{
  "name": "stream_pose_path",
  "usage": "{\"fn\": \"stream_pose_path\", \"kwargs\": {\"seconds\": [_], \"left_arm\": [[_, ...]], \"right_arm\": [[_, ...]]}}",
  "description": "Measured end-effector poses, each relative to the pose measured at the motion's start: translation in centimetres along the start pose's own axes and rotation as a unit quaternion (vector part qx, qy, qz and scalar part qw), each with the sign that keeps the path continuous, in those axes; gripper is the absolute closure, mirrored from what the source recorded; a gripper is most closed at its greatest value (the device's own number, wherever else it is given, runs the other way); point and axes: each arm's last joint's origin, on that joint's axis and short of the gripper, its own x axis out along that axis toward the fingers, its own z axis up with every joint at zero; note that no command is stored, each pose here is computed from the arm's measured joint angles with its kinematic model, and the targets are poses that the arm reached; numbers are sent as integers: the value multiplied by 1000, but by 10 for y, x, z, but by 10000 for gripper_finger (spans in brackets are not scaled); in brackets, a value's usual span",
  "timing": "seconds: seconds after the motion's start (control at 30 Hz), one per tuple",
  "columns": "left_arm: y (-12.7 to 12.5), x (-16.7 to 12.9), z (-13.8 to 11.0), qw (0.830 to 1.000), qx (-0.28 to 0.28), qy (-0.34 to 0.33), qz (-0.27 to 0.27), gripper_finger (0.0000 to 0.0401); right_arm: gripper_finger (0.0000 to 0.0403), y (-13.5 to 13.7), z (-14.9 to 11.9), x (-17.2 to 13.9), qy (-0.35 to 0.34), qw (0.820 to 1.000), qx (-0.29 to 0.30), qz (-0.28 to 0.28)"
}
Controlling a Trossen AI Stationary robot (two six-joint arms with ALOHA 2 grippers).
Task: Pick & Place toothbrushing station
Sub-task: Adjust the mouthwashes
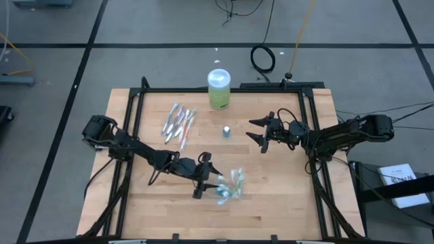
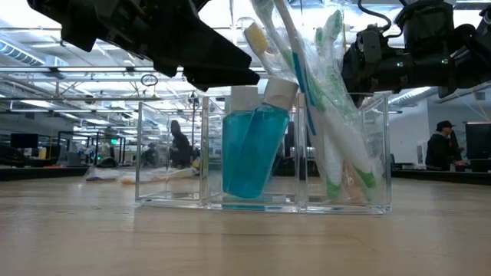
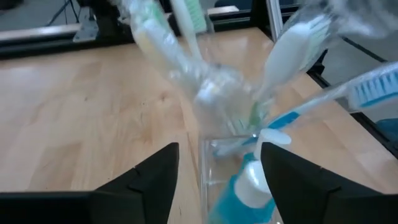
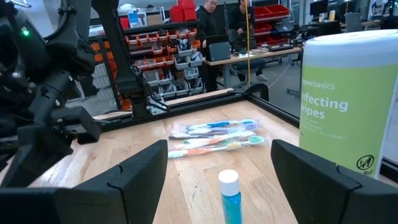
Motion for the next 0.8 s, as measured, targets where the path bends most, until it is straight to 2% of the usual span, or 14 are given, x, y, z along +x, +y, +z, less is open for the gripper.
{"fn": "stream_pose_path", "kwargs": {"seconds": [0.23,0.37,0.57,0.8], "left_arm": [[1,-12,17,999,7,-31,0,173],[-5,-18,21,999,12,-30,-23,181],[-23,-19,17,998,17,-13,-59,181],[-58,-25,19,994,19,-42,-96,181]], "right_arm": [[124,0,0,0,1,1000,0,0],[124,0,0,0,2,1000,0,0],[124,0,0,0,1,1000,0,0],[124,0,0,0,0,1000,0,0]]}}
